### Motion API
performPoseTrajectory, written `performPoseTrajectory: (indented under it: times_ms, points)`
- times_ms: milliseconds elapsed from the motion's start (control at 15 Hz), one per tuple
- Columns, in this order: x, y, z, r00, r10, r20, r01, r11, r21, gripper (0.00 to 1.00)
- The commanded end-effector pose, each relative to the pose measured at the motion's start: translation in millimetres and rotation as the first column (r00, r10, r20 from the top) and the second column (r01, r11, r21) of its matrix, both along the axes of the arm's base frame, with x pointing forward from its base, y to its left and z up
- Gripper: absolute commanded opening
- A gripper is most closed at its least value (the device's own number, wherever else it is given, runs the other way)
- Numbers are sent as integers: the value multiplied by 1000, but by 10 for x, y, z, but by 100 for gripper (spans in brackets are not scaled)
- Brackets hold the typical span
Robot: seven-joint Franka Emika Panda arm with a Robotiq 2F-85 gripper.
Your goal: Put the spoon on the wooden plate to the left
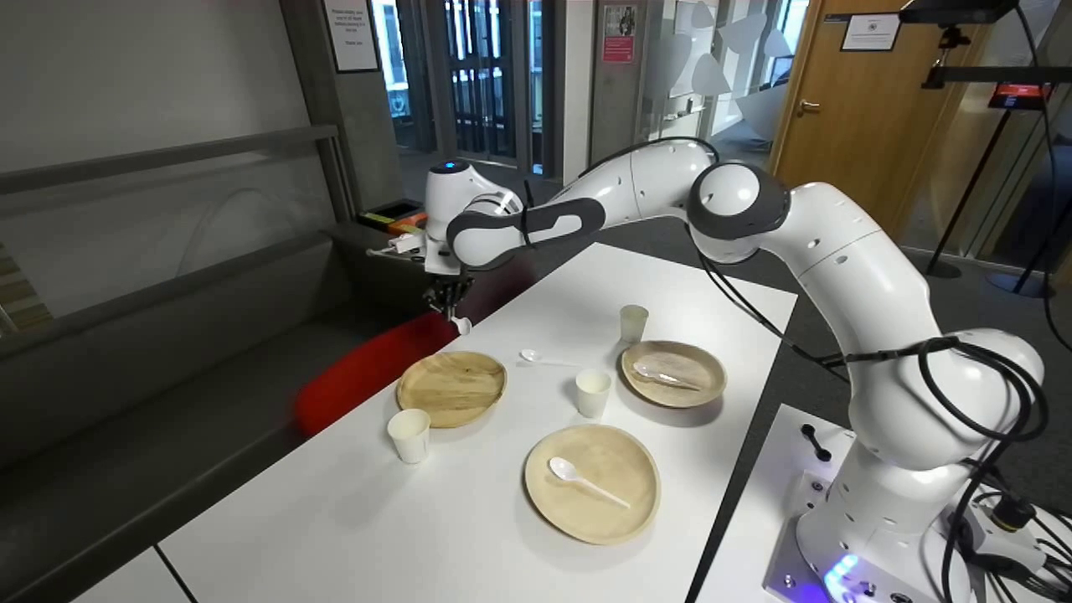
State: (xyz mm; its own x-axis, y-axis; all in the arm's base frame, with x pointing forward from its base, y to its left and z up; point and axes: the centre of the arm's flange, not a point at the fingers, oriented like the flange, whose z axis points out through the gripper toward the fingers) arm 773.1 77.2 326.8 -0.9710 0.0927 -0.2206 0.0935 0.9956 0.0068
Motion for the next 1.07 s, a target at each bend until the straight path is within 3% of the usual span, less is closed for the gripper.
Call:
performPoseTrajectory:
  times_ms: [0,200,1000]
  points:
    - [-84,78,84,998,64,8,-64,998,-3,1]
    - [-99,225,-62,995,98,-14,-98,995,6,1]
    - [-115,168,-627,986,137,-100,-135,991,26,1]
